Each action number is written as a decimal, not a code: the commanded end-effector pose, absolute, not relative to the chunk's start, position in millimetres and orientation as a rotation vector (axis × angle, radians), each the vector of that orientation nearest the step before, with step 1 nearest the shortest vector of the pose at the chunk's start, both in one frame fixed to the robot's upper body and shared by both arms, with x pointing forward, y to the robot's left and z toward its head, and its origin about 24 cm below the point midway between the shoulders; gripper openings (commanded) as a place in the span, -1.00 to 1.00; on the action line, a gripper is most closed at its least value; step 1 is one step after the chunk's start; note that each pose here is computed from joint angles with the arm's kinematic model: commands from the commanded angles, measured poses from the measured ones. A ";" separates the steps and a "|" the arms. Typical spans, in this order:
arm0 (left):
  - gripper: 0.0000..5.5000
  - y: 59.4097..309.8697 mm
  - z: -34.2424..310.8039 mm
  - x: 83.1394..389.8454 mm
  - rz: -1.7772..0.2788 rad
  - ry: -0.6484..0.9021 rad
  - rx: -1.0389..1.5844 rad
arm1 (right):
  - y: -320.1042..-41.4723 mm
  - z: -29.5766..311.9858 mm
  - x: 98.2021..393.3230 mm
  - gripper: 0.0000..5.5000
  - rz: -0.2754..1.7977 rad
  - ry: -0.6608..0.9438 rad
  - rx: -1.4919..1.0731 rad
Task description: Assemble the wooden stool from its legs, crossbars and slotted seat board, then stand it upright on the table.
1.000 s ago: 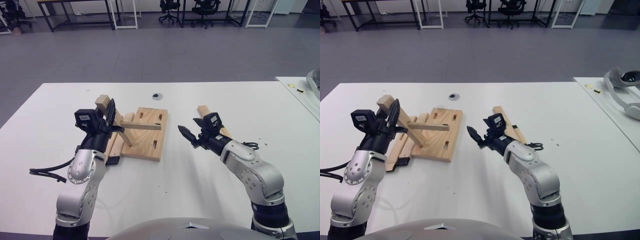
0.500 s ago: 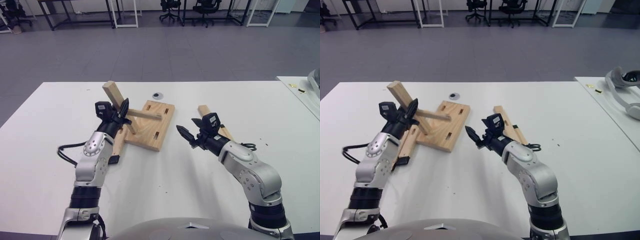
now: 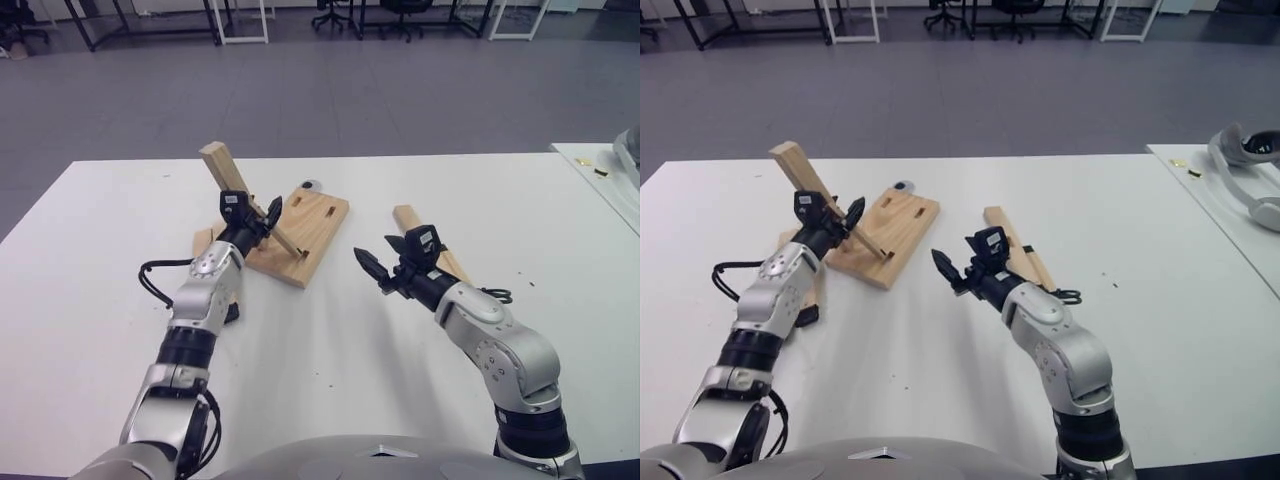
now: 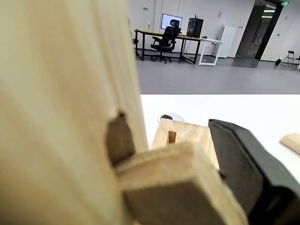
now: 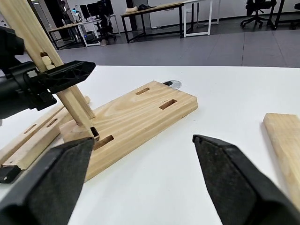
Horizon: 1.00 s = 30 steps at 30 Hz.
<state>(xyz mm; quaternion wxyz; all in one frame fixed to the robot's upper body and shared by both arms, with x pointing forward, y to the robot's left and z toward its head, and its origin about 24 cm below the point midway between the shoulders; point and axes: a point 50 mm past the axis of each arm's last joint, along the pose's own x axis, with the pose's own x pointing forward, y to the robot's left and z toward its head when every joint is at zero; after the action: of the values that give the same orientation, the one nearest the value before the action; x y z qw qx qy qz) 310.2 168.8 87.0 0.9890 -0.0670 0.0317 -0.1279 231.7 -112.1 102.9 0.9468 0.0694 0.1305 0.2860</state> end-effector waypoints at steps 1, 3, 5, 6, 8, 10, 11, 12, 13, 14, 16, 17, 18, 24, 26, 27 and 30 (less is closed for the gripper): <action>0.22 165.1 170.2 230.7 -0.380 0.039 -0.012 | -111.6 98.0 232.8 0.43 0.545 0.273 0.130; 0.22 171.7 189.5 228.2 -0.379 0.001 -0.016 | -111.5 98.8 234.3 0.43 0.546 0.269 0.129; 0.22 169.3 199.7 237.8 -0.362 0.008 -0.058 | -111.3 99.7 235.3 0.43 0.552 0.268 0.127; 0.22 166.0 204.1 243.3 -0.356 0.012 -0.079 | -111.1 99.8 235.4 0.43 0.555 0.268 0.126; 0.22 155.0 219.8 258.7 -0.351 0.005 -0.154 | -110.8 99.7 235.5 0.43 0.559 0.270 0.123; 0.22 141.8 237.4 273.1 -0.375 -0.006 -0.243 | -110.9 99.5 236.1 0.43 0.561 0.270 0.121; 0.22 136.4 244.5 278.9 -0.392 -0.009 -0.277 | -110.6 99.4 236.6 0.43 0.562 0.270 0.120; 0.22 132.6 249.5 283.1 -0.403 -0.010 -0.290 | -110.6 99.3 236.7 0.43 0.562 0.269 0.120; 0.22 131.2 253.8 288.6 -0.399 -0.012 -0.294 | -110.5 99.3 236.8 0.43 0.562 0.268 0.119; 0.22 131.0 256.4 292.5 -0.390 -0.012 -0.294 | -110.7 99.5 237.0 0.43 0.563 0.267 0.119; 0.22 136.5 261.8 300.8 -0.349 -0.029 -0.312 | -111.3 99.8 237.3 0.43 0.571 0.268 0.114; 0.22 141.5 266.5 304.7 -0.323 -0.054 -0.330 | -111.9 100.1 237.8 0.43 0.577 0.269 0.111; 0.22 146.3 273.1 307.3 -0.305 -0.094 -0.364 | -112.4 100.6 238.4 0.43 0.585 0.268 0.108; 0.22 171.2 306.8 302.3 -0.312 -0.307 -0.431 | -106.2 101.9 240.3 0.43 0.748 0.289 0.055; 0.22 185.1 308.6 299.8 -0.272 -0.342 -0.411 | -101.6 99.5 241.5 0.43 0.818 0.308 0.027; 0.22 190.3 306.1 299.3 -0.251 -0.343 -0.406 | -100.1 98.2 241.9 0.43 0.843 0.315 0.017; 0.22 208.1 282.1 294.3 -0.185 -0.291 -0.383 | -92.5 92.3 242.2 0.43 0.918 0.340 -0.009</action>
<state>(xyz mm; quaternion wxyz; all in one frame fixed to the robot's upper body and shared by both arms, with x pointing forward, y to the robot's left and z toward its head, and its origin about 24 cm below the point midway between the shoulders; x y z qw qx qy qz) 296.4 198.2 299.5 0.9579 -0.2030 -0.1665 -0.1159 239.6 -96.2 92.6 0.8910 0.0109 0.1627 0.4237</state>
